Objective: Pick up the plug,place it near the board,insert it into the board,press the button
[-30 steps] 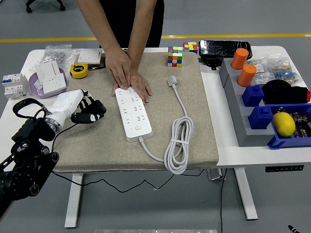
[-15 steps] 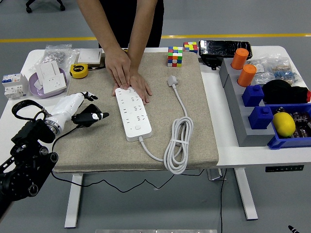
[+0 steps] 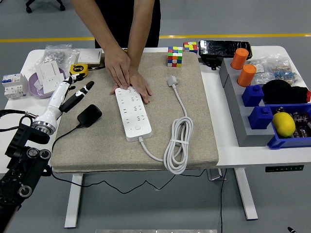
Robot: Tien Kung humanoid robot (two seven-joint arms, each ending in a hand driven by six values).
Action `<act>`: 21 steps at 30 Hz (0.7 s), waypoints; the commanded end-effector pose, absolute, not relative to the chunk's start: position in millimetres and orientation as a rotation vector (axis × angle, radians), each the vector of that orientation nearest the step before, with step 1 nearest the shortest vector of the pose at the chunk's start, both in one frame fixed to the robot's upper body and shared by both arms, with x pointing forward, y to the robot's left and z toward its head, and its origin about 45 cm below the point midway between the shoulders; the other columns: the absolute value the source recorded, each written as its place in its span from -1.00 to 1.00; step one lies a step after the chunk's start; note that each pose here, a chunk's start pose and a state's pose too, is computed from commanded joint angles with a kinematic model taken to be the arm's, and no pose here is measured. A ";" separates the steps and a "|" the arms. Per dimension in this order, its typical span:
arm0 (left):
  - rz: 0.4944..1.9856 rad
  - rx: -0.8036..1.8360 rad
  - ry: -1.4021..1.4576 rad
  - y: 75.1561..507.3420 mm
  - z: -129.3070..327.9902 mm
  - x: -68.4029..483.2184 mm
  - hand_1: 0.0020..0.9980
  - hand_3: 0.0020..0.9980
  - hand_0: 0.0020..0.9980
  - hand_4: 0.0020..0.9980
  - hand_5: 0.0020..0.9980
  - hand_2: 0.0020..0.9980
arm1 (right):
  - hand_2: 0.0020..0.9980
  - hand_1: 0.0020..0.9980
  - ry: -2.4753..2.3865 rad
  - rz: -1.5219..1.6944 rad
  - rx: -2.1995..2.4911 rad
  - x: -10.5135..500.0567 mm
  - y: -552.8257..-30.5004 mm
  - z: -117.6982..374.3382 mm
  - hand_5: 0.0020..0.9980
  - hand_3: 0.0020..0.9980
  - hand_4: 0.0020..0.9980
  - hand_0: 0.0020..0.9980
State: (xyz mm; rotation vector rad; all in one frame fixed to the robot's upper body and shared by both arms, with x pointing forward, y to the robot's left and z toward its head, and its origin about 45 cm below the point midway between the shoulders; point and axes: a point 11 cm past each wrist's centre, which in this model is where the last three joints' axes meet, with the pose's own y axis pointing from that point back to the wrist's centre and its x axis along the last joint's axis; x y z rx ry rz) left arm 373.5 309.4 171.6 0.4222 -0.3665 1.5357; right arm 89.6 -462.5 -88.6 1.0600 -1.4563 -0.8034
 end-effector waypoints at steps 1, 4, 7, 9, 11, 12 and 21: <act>1.558 0.384 -0.325 311.7 170.6 370.2 0.95 0.85 0.73 1.00 1.00 0.94 | 0.50 0.50 -1.456 -0.804 1.060 89.4 -462.3 -88.7 0.82 0.57 1.00 0.63; 1.604 0.300 -0.218 316.1 164.7 361.2 1.00 0.91 0.88 1.00 1.00 1.00 | 0.50 0.49 -1.457 -0.805 1.061 89.1 -461.5 -89.1 0.81 0.57 1.00 0.63; 1.630 0.207 -0.099 315.9 156.6 352.0 1.00 0.91 0.88 1.00 1.00 1.00 | 0.50 0.49 -1.457 -0.808 1.062 88.7 -460.2 -89.7 0.81 0.57 1.00 0.63; 1.643 0.136 -0.018 314.6 152.6 345.5 1.00 0.93 0.92 1.00 1.00 0.99 | 0.50 0.49 -1.458 -0.811 1.063 88.7 -459.1 -90.2 0.82 0.57 1.00 0.63; 1.652 0.064 0.054 314.1 151.1 340.9 1.00 0.93 0.92 1.00 1.00 0.99 | 0.50 0.49 -1.460 -0.813 1.064 88.8 -458.4 -90.4 0.82 0.57 1.00 0.63; 1.659 0.022 0.091 314.9 151.3 338.5 1.00 0.93 0.92 1.00 1.00 0.99 | 0.50 0.49 -1.461 -0.813 1.064 89.0 -458.1 -90.5 0.82 0.57 1.00 0.63; 1.704 -0.082 0.158 329.3 156.4 331.4 0.99 0.86 0.91 1.00 1.00 0.91 | 0.50 0.50 -1.462 -0.820 1.065 87.9 -455.5 -91.8 0.80 0.57 1.00 0.63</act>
